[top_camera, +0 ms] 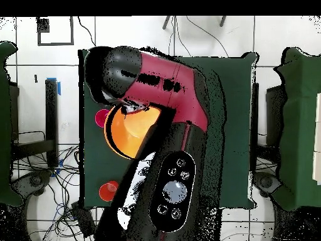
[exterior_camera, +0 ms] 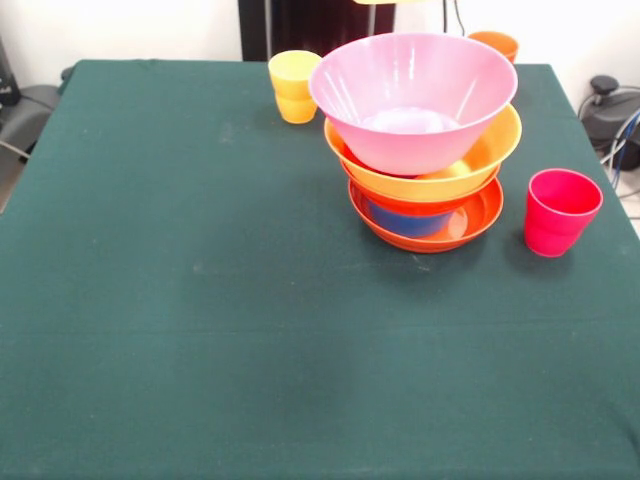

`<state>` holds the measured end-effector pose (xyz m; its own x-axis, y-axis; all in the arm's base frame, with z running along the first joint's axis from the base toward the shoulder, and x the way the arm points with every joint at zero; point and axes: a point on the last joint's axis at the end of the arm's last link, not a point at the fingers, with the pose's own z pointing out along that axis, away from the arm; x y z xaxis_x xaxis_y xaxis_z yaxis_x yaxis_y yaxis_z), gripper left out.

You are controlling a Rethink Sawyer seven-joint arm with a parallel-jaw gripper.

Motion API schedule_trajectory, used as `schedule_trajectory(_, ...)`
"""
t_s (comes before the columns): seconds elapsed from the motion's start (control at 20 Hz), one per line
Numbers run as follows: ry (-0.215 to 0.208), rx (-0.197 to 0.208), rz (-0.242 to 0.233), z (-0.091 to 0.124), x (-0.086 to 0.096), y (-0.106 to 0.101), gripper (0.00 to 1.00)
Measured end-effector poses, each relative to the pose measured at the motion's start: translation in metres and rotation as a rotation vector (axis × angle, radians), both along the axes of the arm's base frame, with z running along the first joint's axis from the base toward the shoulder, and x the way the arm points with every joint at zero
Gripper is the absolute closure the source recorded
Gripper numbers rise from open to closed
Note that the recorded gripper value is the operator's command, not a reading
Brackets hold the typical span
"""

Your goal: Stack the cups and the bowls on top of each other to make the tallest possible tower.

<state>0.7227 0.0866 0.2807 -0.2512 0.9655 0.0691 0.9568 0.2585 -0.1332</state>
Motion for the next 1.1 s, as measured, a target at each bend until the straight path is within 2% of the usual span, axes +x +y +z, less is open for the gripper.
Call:
schedule_trajectory(0.5,-0.023,-0.005,0.018,0.004,0.011,0.005,1.00)
schedule_trajectory(1.1,-0.008,-0.015,0.030,-0.016,0.018,0.006,1.00)
